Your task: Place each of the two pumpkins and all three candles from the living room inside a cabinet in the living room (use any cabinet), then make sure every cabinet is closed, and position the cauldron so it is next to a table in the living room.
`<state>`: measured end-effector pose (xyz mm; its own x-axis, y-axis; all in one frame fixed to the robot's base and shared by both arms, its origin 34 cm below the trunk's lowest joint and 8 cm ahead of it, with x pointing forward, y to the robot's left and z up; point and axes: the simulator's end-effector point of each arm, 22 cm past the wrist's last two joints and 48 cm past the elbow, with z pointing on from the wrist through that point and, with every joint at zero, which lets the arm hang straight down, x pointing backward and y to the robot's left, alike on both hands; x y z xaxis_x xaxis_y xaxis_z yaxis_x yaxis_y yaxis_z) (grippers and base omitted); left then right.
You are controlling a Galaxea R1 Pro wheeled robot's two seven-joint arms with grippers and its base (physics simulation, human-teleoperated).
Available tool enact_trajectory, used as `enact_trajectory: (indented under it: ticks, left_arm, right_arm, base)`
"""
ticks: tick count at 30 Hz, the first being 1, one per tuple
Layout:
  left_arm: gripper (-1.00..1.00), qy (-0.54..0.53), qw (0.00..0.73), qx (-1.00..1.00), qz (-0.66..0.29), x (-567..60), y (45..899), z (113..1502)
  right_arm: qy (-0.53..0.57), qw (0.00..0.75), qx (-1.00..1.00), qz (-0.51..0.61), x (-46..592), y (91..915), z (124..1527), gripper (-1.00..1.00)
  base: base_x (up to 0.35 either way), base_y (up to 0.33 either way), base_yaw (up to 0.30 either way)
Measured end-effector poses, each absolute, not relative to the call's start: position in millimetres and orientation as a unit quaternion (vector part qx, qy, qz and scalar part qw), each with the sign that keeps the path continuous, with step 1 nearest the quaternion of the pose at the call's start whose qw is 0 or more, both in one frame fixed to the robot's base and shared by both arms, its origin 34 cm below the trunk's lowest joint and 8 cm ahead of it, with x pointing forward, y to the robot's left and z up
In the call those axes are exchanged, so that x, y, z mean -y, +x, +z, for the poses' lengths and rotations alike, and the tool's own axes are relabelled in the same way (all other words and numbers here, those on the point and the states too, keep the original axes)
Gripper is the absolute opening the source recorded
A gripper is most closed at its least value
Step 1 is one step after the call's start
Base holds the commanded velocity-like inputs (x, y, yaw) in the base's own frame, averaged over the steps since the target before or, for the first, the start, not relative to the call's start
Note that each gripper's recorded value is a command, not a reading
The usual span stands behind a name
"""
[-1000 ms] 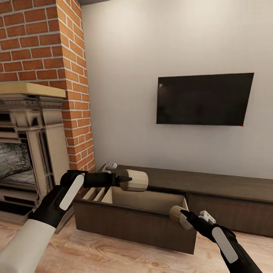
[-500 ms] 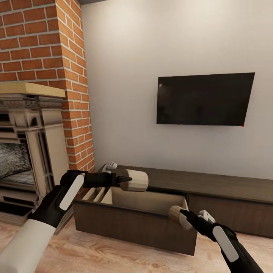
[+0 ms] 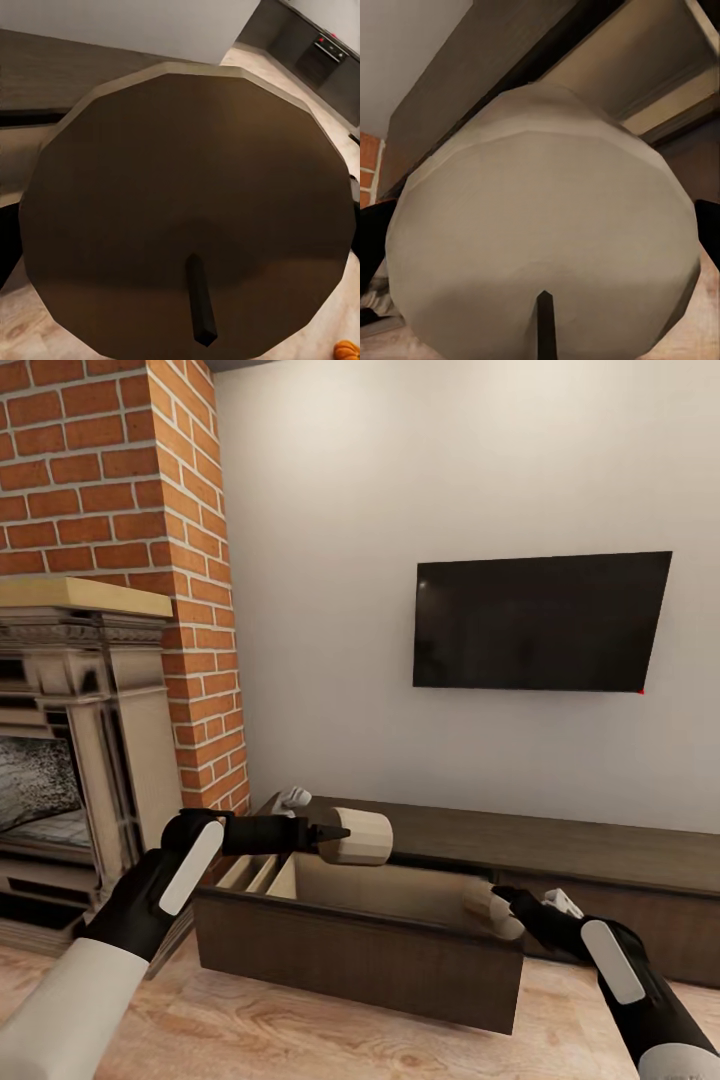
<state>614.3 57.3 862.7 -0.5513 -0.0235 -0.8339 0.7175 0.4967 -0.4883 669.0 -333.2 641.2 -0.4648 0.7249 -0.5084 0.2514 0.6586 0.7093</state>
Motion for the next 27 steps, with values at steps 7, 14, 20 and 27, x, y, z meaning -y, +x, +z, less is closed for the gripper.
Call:
enact_trajectory:
  ticks: [7,14,20,27]
  left_arm:
    - [-1.00,0.229,0.420,-0.756,-0.446,-56.0,615.9,863.4]
    - [-1.00,0.230,0.421,-0.756,-0.446,-56.4,616.0,863.4]
    - [-1.00,0.231,0.419,-0.754,-0.449,-55.7,614.4,864.0]
    - [-1.00,0.233,0.413,-0.757,-0.450,-55.3,612.4,861.9]
  right_arm:
    - [0.306,0.442,-0.793,0.286,328.2,683.4,660.8,-1.00]
    - [0.306,0.450,-0.786,0.295,314.1,689.9,667.4,-1.00]
    - [0.305,0.449,-0.785,0.298,307.8,690.7,667.5,-1.00]
    - [0.306,0.447,-0.785,0.300,306.0,690.4,666.5,-1.00]
  base:
    - [0.046,0.005,0.000]
    - [0.240,0.049,0.000]
    - [0.177,0.010,0.000]
    - [0.224,0.001,0.000]
